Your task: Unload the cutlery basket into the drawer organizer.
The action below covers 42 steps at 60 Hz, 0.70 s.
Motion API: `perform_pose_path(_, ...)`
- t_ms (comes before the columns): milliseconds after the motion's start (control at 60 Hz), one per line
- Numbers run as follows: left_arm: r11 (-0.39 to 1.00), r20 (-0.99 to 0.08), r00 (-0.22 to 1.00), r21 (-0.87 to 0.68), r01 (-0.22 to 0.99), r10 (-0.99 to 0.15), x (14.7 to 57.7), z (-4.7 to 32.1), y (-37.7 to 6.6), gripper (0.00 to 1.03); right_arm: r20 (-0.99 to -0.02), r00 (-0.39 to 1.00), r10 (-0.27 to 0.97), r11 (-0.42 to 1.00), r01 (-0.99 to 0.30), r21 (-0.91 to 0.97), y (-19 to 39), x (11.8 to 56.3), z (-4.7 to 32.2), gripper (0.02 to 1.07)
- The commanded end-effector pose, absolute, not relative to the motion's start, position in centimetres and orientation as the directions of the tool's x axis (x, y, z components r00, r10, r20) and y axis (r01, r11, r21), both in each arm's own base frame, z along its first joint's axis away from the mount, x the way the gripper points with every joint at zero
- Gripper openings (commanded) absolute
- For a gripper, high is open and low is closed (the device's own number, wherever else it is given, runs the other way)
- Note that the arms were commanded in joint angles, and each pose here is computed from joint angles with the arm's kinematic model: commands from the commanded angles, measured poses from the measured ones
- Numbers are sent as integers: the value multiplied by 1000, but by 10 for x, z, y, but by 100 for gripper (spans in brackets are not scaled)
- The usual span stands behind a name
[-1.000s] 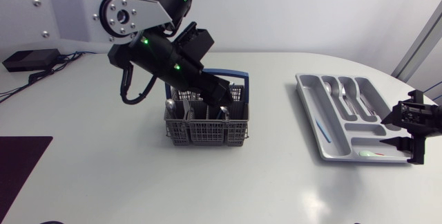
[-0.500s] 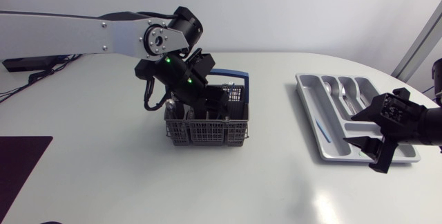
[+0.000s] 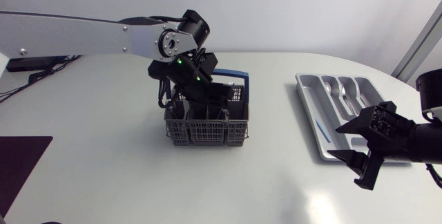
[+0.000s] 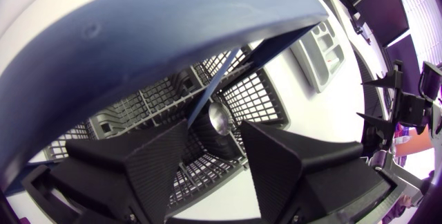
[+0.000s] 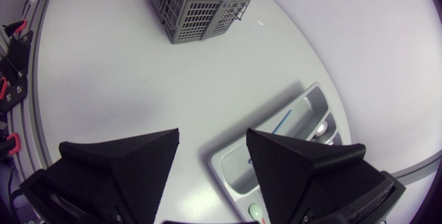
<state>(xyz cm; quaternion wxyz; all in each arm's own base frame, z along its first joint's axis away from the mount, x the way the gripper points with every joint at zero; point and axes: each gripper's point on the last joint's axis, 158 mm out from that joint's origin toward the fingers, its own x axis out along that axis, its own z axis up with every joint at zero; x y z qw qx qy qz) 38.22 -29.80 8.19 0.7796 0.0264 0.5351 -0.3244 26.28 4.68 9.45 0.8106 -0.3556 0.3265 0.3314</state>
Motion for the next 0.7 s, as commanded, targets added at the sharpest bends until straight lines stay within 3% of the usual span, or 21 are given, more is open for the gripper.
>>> perform_pose_path(0,796,-850,217,-317,515,-479,385,77,-305,49,-771,552,316,539,-774,-333,52,257,85,74)
perform_pose_path(233,792,-840,229,-322,519,-491,383,71,-309,31,-765,557,324,534,-775,-338,56,256,82,74)
perform_pose_path(267,791,-842,224,-322,520,-490,381,69,-310,25,-765,558,323,535,-774,-338,56,256,81,74)
perform_pose_path(683,825,-865,256,-265,498,-433,384,68,-299,24,-764,561,319,533,-773,-344,55,256,79,74)
